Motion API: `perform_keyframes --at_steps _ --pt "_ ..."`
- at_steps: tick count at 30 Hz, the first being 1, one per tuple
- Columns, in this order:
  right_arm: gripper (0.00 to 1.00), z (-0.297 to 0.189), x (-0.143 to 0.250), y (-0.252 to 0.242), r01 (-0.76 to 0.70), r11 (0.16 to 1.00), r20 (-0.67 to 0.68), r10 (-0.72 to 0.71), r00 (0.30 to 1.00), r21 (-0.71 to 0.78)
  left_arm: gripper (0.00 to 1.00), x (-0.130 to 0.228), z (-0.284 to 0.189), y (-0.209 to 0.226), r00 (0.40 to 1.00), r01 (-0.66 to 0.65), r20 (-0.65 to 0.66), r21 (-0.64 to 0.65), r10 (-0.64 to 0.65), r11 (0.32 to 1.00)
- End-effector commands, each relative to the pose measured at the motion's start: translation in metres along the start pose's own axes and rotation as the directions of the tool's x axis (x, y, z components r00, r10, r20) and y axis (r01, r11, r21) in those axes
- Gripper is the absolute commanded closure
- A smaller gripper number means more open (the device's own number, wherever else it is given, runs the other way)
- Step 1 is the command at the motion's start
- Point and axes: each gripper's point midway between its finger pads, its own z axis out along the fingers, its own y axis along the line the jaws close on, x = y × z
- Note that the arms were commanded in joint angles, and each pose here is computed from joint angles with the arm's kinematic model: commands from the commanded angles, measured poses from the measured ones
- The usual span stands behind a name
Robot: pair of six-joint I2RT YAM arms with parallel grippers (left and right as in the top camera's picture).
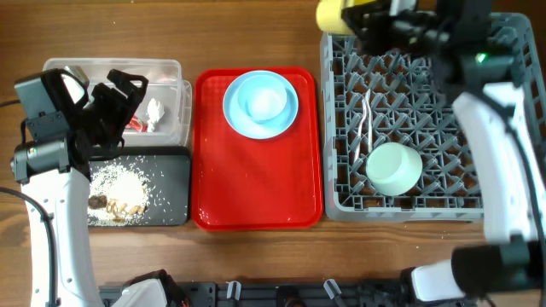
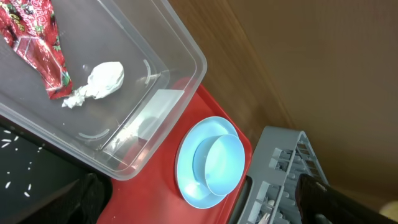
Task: Sort waste into correct bins and load items into the dishwasher rack
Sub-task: 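Place the yellow cup in the rack's upper left and release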
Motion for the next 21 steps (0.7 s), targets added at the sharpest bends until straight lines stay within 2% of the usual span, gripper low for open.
perform_keyframes --at_steps 1,4,8,11,16,21 --pt "0.94 0.0 0.02 -0.013 -0.143 0.913 -0.069 0.126 0.99 -0.381 0.0 -0.003 -0.003 -0.004 1.0 -0.007 0.005 0.015 0.007 1.0" --pt "0.93 0.003 0.031 -0.048 -0.21 0.844 -0.085 0.193 0.977 -0.494 0.0 -0.003 -0.003 -0.004 1.0 -0.007 0.005 0.015 0.007 1.0" --pt "0.94 0.02 0.057 -0.118 -0.364 0.805 -0.127 0.347 0.929 -0.468 0.0 -0.003 -0.003 -0.004 1.0 -0.007 0.005 0.015 0.007 1.0" --pt "0.93 0.026 0.073 -0.15 -0.414 0.791 -0.133 0.399 0.907 -0.45 0.0 -0.003 -0.003 -0.004 1.0 -0.007 0.005 0.015 0.007 1.0" --pt "0.93 0.032 0.097 -0.18 -0.474 0.768 -0.146 0.459 0.876 -0.43 0.0 -0.003 -0.003 -0.004 1.0 -0.007 0.005 0.015 0.007 1.0" --pt "0.94 0.03 0.101 -0.188 -0.496 0.759 -0.148 0.482 0.864 -0.423 0.0 -0.003 -0.003 -0.004 1.0 -0.007 0.005 0.015 0.007 1.0"
